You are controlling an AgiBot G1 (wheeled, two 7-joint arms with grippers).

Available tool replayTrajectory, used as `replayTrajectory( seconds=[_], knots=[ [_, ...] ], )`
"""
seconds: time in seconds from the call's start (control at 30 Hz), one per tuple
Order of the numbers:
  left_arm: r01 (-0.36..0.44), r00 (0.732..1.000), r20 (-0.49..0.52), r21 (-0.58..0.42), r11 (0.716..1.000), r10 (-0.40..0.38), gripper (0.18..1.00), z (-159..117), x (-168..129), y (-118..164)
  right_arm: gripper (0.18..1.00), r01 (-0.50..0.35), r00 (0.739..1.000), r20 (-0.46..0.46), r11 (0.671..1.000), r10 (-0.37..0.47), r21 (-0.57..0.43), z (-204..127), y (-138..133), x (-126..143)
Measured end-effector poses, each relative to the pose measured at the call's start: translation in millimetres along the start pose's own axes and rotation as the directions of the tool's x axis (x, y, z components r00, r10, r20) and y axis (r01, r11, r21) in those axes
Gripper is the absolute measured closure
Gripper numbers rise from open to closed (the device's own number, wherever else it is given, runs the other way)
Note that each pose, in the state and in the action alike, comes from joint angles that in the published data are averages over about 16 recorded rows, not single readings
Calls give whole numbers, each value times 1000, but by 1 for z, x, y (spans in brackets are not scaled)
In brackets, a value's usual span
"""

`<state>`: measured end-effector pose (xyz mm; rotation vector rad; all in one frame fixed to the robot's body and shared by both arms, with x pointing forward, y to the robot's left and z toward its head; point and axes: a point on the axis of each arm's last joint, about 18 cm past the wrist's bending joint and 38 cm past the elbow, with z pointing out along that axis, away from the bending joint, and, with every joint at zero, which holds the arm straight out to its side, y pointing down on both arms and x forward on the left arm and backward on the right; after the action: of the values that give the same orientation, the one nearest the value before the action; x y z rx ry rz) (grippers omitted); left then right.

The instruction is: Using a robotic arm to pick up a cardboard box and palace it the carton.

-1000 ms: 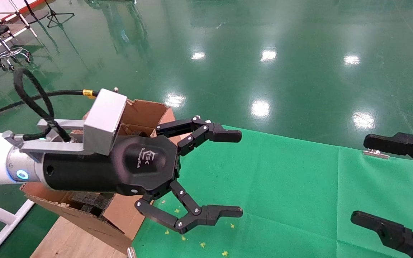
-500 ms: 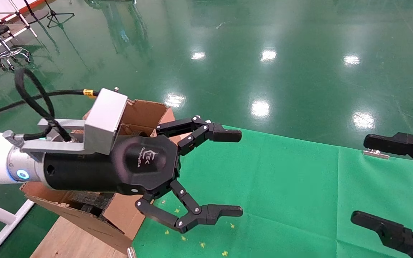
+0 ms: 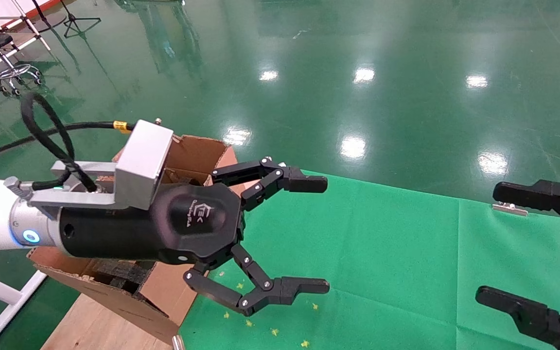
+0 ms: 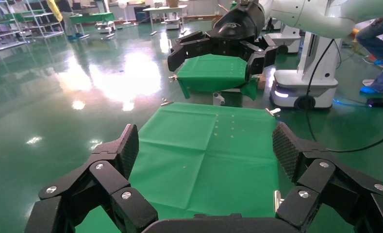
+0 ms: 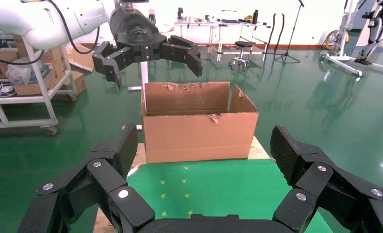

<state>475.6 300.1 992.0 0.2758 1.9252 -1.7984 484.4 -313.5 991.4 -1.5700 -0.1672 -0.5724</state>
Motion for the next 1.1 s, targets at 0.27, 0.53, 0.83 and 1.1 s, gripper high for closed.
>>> replayTrajectory(
  seconds=[0.27,0.53,0.83,1.1],
  knots=[
    [0,1000,0,0,1000,0,183,0,0,0,178,0,1000,0,1000,0,0,0,0,0],
    [0,1000,0,0,1000,0,183,0,0,0,178,0,1000,0,1000,0,0,0,0,0],
    [0,1000,0,0,1000,0,183,0,0,0,178,0,1000,0,1000,0,0,0,0,0],
    [0,1000,0,0,1000,0,183,0,0,0,178,0,1000,0,1000,0,0,0,0,0]
  ],
)
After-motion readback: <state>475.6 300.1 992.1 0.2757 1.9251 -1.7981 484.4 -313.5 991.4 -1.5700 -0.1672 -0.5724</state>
